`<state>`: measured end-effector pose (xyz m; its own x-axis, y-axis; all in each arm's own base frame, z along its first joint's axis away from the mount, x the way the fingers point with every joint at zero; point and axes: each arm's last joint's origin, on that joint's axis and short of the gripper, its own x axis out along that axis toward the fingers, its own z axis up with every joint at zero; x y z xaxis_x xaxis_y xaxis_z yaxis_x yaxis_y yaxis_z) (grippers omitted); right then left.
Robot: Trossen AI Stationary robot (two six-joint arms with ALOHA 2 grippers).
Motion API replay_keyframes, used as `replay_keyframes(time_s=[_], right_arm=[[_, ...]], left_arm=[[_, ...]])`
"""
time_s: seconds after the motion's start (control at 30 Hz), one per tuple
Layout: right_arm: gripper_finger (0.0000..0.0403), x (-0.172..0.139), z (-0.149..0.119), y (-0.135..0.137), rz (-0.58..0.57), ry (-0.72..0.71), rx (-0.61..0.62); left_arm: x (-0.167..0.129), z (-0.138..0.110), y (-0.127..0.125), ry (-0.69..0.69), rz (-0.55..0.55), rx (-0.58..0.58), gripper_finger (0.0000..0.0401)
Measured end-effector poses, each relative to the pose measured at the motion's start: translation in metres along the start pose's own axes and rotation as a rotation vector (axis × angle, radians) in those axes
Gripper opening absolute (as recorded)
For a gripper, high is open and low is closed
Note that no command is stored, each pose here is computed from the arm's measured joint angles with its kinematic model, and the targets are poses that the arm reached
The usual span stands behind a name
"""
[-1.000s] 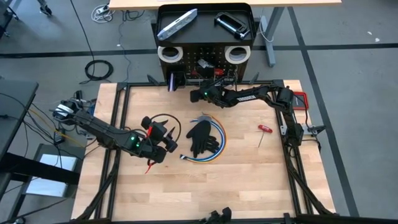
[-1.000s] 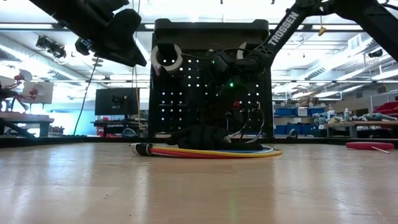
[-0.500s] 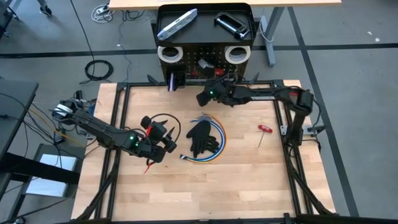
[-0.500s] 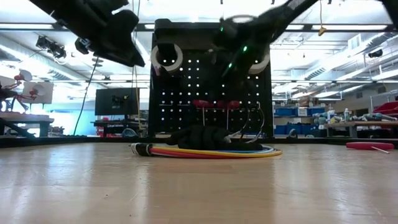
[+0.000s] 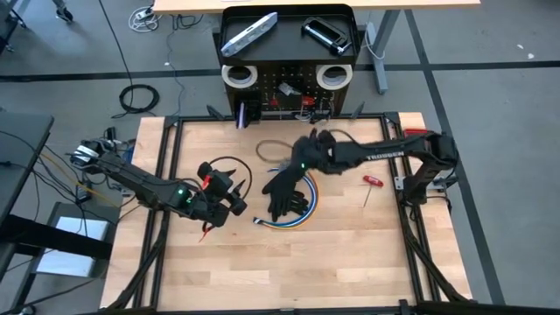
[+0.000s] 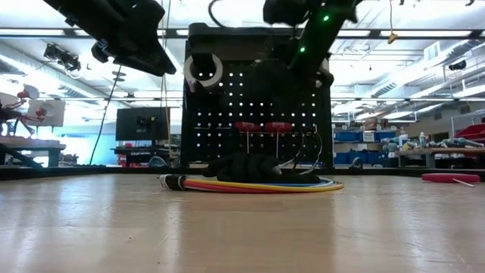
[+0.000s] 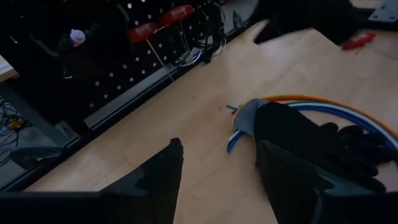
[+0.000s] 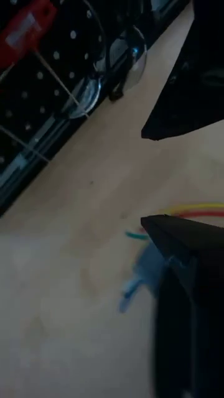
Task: Hang tools onto peg board
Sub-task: Hang the red allen wrench on the peg board
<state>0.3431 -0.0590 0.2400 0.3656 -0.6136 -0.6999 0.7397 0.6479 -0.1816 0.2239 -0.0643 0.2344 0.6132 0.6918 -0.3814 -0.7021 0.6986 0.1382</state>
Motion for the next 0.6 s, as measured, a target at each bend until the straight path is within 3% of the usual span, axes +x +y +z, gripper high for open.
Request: replay_keyframes(time_s=[0.27,0.43,0.53,0.6], right_arm=[[0.0205,-0.041,-0.059,0.020,0.104,-0.093,-0.076],[0.0195,-0.068,-0.104,0.005,0.116,-0.140,-0.078],[0.0188,-0.075,-0.123,-0.014,0.108,0.014,0.169],[0.0182,-0.074,-0.136,-0.030,0.010,0.176,0.376]], left_arm=[[0.000,0.004,-0.003,-0.013,-0.032,-0.021,0.0211],[0.000,0.012,-0.016,-0.025,-0.176,-0.009,0.0211],[0.001,0.021,-0.023,-0.077,-0.249,-0.027,0.0211],[0.001,0.025,-0.026,-0.108,-0.271,-0.023,0.0211]])
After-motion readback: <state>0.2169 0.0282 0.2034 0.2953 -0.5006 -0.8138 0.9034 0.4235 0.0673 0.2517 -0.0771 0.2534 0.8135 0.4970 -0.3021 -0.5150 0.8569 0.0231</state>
